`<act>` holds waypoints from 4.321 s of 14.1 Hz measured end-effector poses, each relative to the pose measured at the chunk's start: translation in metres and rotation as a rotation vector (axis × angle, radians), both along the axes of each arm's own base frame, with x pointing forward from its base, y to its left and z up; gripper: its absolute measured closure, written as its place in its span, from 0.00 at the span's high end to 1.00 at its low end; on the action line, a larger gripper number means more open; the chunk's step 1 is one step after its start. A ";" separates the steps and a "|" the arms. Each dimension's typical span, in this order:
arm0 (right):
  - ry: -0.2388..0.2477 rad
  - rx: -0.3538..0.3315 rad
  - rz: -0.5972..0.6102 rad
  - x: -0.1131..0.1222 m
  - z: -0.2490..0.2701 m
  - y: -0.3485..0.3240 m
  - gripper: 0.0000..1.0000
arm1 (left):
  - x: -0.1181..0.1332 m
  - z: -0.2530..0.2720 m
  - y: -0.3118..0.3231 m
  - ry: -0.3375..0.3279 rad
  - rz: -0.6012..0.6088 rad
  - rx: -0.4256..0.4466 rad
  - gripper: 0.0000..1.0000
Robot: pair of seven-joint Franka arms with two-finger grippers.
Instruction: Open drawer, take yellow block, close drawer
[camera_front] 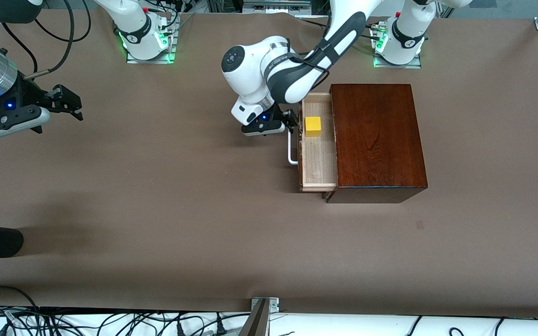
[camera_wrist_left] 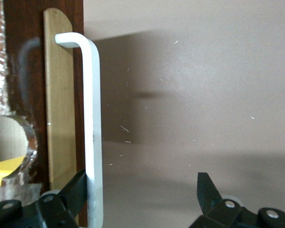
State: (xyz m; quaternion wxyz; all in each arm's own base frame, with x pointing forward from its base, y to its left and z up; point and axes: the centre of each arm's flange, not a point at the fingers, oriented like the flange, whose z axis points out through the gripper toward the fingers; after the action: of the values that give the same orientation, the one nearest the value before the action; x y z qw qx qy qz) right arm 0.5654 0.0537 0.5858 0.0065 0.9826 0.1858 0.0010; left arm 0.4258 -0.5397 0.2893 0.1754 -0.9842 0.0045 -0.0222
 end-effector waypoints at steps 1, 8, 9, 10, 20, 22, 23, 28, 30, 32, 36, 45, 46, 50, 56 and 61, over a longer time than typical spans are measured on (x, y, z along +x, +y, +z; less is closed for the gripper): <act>0.000 0.000 0.000 0.000 0.000 0.000 1.00 | 0.002 0.006 0.001 0.005 -0.005 0.011 1.00; 0.048 -0.003 0.011 0.015 -0.033 0.007 1.00 | 0.053 0.169 0.051 0.066 -0.056 -0.058 1.00; 0.056 -0.004 0.021 0.016 -0.038 0.013 1.00 | 0.062 0.194 0.072 0.071 -0.067 -0.066 1.00; 0.063 -0.004 0.034 0.017 -0.043 0.021 1.00 | 0.071 0.217 0.096 0.085 -0.070 -0.078 1.00; 0.105 0.055 0.366 -0.004 -0.061 0.167 1.00 | 0.152 0.310 0.342 0.207 0.006 -0.246 1.00; 0.103 0.151 0.502 -0.030 -0.048 0.237 1.00 | 0.155 0.312 0.381 0.220 -0.009 -0.279 1.00; 0.105 0.183 0.567 -0.043 -0.045 0.275 1.00 | 0.156 0.312 0.402 0.212 -0.020 -0.305 1.00; 0.004 0.253 0.822 -0.086 -0.084 0.449 1.00 | 0.147 0.296 0.471 0.115 -0.013 -0.336 1.00; -0.046 0.236 0.890 -0.097 -0.122 0.493 1.00 | 0.139 0.287 0.479 0.103 -0.002 -0.335 1.00; -0.077 0.172 0.972 -0.109 -0.155 0.527 1.00 | 0.133 0.286 0.481 0.109 0.001 -0.334 1.00; -0.101 0.091 1.079 -0.132 -0.196 0.574 1.00 | 0.133 0.287 0.482 0.101 0.001 -0.335 1.00; -0.143 0.020 1.162 -0.146 -0.236 0.596 1.00 | 0.133 0.287 0.483 0.099 0.001 -0.335 1.00; -0.145 0.010 1.167 -0.145 -0.241 0.596 1.00 | 0.133 0.287 0.482 0.100 0.000 -0.335 1.00; -0.145 0.010 1.175 -0.145 -0.261 0.599 1.00 | 0.133 0.287 0.480 0.100 -0.004 -0.335 1.00; -0.141 0.004 1.189 -0.150 -0.277 0.604 0.71 | 0.133 0.287 0.477 0.101 -0.009 -0.335 1.00; -0.147 -0.001 1.180 -0.145 -0.273 0.603 0.55 | 0.132 0.287 0.476 0.102 -0.011 -0.335 1.00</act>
State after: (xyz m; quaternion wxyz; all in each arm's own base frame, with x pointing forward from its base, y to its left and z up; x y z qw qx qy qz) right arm 0.4201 0.6565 0.3129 0.0182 0.7108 0.6994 0.0724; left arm 0.5583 -0.0642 0.5765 0.0085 -0.9995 0.0152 0.0262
